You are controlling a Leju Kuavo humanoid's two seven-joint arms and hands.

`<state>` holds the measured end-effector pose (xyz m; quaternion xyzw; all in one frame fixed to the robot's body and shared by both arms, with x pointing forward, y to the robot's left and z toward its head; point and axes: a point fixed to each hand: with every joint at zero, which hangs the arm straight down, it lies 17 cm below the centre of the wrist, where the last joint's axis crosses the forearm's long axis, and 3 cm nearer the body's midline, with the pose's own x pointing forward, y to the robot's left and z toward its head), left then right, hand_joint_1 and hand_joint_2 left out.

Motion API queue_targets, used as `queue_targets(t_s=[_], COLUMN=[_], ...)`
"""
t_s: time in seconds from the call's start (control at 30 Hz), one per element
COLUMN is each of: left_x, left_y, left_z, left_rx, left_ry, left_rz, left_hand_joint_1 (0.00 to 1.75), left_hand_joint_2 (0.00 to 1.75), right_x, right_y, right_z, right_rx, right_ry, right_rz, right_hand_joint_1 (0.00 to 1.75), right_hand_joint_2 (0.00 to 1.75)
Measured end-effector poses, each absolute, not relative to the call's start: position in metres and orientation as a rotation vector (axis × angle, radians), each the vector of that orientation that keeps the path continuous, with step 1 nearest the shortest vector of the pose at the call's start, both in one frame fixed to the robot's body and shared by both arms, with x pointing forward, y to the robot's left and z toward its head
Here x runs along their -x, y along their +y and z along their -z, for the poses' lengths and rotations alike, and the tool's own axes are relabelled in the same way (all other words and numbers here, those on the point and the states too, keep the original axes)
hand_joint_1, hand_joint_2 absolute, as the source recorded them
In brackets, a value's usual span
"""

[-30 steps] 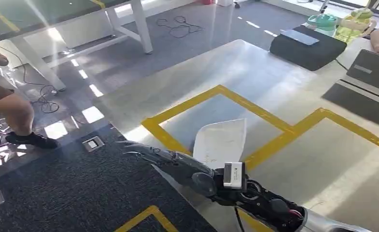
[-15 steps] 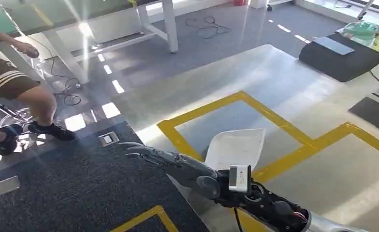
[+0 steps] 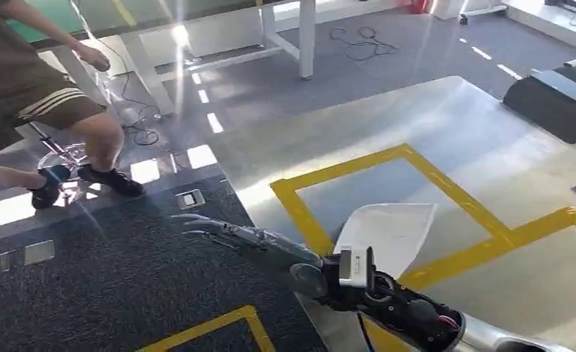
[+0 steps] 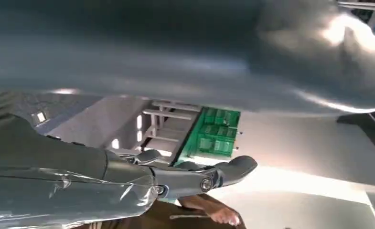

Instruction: Take the parts from the cabinet and place them on the table.

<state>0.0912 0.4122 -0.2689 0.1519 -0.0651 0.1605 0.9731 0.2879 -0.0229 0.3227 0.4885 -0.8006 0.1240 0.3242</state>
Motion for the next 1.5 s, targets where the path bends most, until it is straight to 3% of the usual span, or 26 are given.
queue_targets(t_s=[1.5], left_x=[-0.089], left_y=[0.418], left_z=[0.268], left_rx=[-0.311], left_ry=[-0.130], left_rz=[-0.322], left_hand_joint_1=[0.00], left_hand_joint_2=[0.00], right_x=[-0.284], right_y=[-0.022], right_z=[-0.325], right_rx=[-1.292], right_ry=[-2.107], right_rz=[-0.335], right_hand_joint_1=[0.00], right_hand_joint_2=[0.00])
